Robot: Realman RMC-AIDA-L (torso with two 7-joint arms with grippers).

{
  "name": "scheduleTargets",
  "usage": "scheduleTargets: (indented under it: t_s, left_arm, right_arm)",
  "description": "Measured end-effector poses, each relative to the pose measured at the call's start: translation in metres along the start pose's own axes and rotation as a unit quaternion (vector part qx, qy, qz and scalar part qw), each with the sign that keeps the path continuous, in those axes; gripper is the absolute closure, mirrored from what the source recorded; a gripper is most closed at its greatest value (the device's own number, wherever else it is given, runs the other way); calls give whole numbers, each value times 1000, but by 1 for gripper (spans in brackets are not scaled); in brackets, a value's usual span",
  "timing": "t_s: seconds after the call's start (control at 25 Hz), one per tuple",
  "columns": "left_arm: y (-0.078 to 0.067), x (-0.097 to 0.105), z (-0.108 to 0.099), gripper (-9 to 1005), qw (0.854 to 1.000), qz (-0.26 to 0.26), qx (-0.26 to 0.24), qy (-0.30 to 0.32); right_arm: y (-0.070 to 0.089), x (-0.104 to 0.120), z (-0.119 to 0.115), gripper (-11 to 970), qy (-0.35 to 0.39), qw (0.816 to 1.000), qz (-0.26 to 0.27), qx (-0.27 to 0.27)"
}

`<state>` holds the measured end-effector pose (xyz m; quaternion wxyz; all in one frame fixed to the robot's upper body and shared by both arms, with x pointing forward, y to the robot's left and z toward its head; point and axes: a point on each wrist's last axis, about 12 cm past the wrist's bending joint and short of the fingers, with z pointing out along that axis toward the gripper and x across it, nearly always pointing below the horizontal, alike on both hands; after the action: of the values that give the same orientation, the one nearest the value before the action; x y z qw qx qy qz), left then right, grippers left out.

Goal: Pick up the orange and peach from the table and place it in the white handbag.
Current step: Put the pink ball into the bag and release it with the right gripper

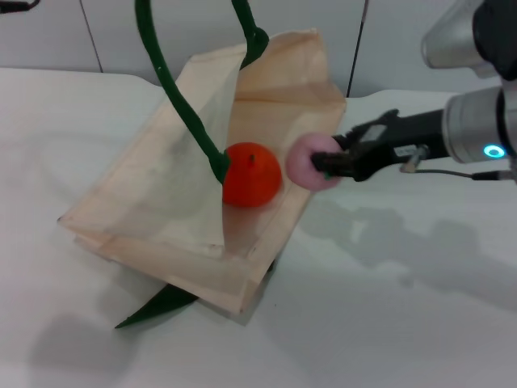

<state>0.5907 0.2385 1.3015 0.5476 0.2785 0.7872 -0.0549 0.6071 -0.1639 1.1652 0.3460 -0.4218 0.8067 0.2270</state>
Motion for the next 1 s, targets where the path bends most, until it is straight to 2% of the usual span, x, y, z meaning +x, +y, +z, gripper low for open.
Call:
scheduleTargets:
  t_s: [0.16,0.36,0.72,1.0]
  left_arm:
    - [-9,-8,5,851,1000,9,17,-8]
    - [-16,-12,8,850,999,15,31,-13]
    - [-35,-24,15,848,997,35,59,-26]
    - [-43,-29,17,847,996,43,69,-31]
  right_arm:
    - [1,-4,9,616,-22,1000,-2,-14]
    - [-1,-6,22,615,-35,999,-5,-28]
    - [-7,-13,39,625,-68,997,-19,-25]
    - [-13,-15,45,626,-74,997,-25,-7]
